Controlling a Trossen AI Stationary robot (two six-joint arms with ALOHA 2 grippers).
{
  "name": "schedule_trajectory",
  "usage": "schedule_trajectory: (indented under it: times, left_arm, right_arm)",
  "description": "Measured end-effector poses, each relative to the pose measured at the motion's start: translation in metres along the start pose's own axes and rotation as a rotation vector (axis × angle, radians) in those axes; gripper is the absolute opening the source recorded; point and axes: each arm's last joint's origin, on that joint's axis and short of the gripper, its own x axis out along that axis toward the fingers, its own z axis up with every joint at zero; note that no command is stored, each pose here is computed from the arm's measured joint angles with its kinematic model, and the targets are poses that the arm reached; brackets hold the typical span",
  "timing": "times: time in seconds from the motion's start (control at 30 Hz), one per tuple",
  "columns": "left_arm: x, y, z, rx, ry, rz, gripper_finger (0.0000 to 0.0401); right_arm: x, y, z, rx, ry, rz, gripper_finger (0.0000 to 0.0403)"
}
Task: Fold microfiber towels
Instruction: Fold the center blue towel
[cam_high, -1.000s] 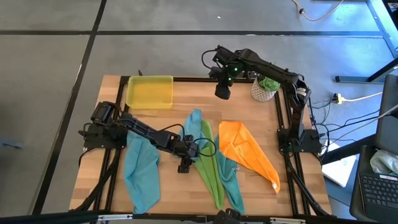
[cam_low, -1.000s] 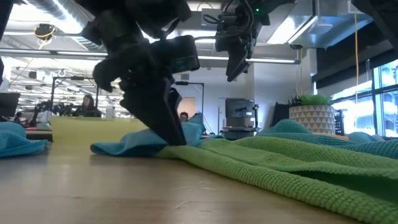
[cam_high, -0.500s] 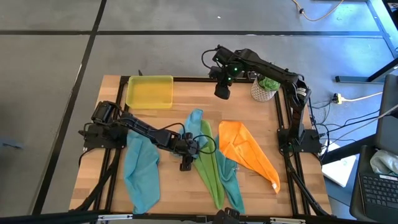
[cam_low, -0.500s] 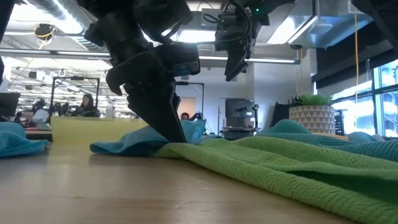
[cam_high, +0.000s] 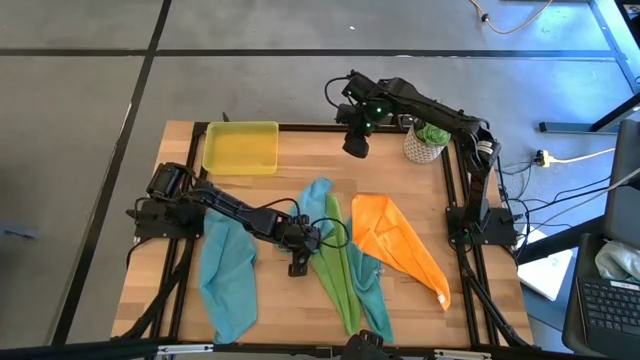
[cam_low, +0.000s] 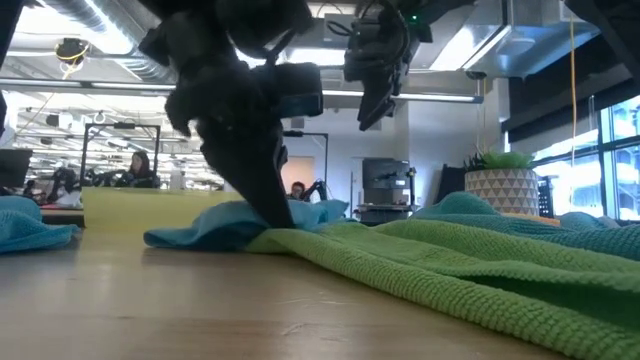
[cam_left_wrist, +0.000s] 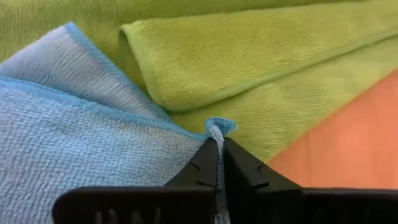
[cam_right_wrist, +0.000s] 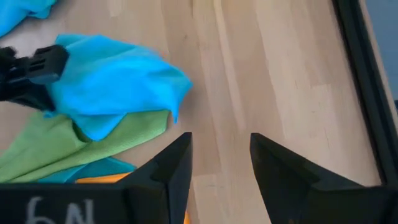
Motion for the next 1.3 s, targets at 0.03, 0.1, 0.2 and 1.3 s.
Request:
schedule_trajectory:
  times: [0.03,0.1,0.2,1.3]
  left_arm:
    - [-0.002,-0.001,0.003,0.000,0.010,0.002,0.0007]
    - [-0.010,-0.003,0.009,0.006,0.025,0.004,0.0005]
    - [-0.022,-0.005,0.019,0.006,0.023,0.004,0.0002]
    - [-0.139,0.002,0.028,-0.220,-0.091,0.179,0.0000]
  right_arm:
    - [0.002,-0.002,-0.001,-0.009,-0.001,0.003,0.0163]
    - [0.009,-0.005,-0.006,-0.033,0.005,0.031,0.0163]
    - [0.028,-0.008,-0.018,-0.070,0.026,0.095,0.0163]
    - [0.136,0.077,-0.045,-0.589,-0.071,0.188,0.0143]
